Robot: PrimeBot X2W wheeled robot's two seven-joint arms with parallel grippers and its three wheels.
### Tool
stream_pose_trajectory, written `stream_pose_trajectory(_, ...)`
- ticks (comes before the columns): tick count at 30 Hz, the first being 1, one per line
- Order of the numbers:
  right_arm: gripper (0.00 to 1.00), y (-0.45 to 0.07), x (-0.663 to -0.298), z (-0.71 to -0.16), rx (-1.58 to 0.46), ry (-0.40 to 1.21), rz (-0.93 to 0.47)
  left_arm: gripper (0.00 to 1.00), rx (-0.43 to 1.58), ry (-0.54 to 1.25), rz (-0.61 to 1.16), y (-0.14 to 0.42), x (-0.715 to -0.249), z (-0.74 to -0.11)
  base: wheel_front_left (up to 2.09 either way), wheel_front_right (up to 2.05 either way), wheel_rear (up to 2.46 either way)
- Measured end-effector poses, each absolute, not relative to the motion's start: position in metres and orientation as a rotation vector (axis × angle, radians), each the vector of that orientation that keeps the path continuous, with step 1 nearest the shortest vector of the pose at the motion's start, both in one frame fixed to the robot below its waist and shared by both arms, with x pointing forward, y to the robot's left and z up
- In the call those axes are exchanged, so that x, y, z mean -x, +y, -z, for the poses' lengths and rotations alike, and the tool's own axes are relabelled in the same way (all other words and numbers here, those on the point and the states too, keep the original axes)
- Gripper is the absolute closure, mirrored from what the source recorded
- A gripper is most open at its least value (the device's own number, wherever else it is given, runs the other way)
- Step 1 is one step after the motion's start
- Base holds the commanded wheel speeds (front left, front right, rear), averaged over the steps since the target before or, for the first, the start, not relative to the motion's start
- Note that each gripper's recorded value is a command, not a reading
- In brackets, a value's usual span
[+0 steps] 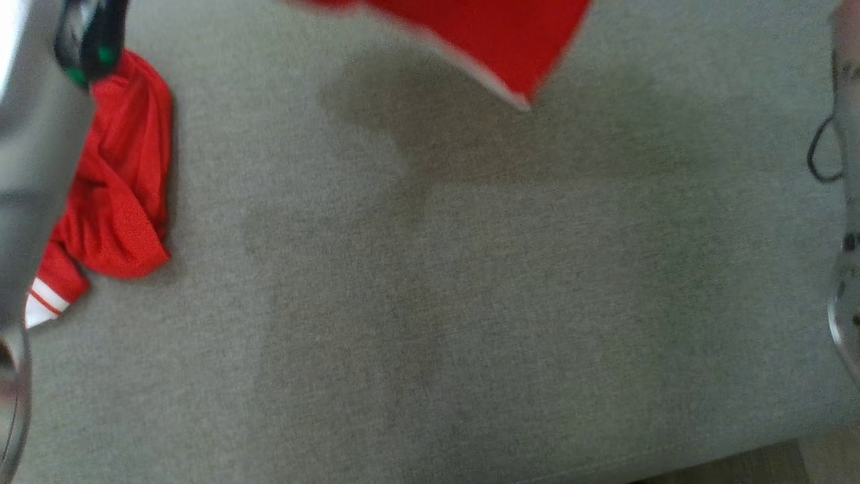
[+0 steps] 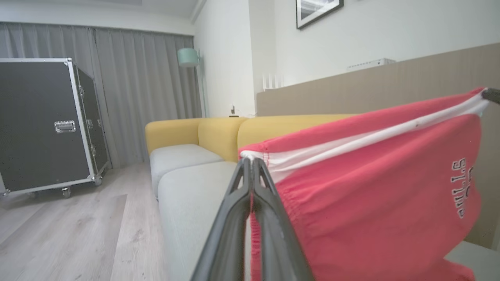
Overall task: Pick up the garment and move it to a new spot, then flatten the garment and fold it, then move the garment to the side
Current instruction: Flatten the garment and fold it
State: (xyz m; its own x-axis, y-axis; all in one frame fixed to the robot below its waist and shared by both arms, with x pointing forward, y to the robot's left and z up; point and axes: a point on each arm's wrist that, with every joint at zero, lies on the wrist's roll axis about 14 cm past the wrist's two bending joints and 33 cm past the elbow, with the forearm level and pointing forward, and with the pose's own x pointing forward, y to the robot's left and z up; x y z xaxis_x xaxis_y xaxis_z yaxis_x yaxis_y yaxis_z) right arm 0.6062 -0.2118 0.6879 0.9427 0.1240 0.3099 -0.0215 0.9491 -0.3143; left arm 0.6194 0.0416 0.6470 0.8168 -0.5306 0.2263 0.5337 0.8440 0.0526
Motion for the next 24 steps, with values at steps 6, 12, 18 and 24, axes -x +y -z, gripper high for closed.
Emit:
stream_pose_trajectory(6,1.0,-0.218,-0.628,-0.686,0.282,-0.353,-0.031,1.0,0.047,-0.323,0.552,0.04,-0.642,-0.661,0.0,0.0,0.0)
stream_pose_trajectory(12,1.0,-0.208,-0.635,-0.638,0.276,-0.277,-0.058,1.0,0.079,-0.281,0.56,0.039,-0.641,-0.632,0.0,0.0,0.0)
stream_pose_trajectory(18,1.0,-0.211,-0.601,-0.531,0.271,-0.003,-0.101,1.0,0.158,-0.065,0.582,0.032,-0.594,-0.54,0.0,0.0,0.0)
stream_pose_trajectory(24,1.0,-0.218,-0.552,-0.476,0.316,0.204,-0.151,1.0,0.153,0.104,0.647,0.027,-0.523,-0.484,0.0,0.0,0.0)
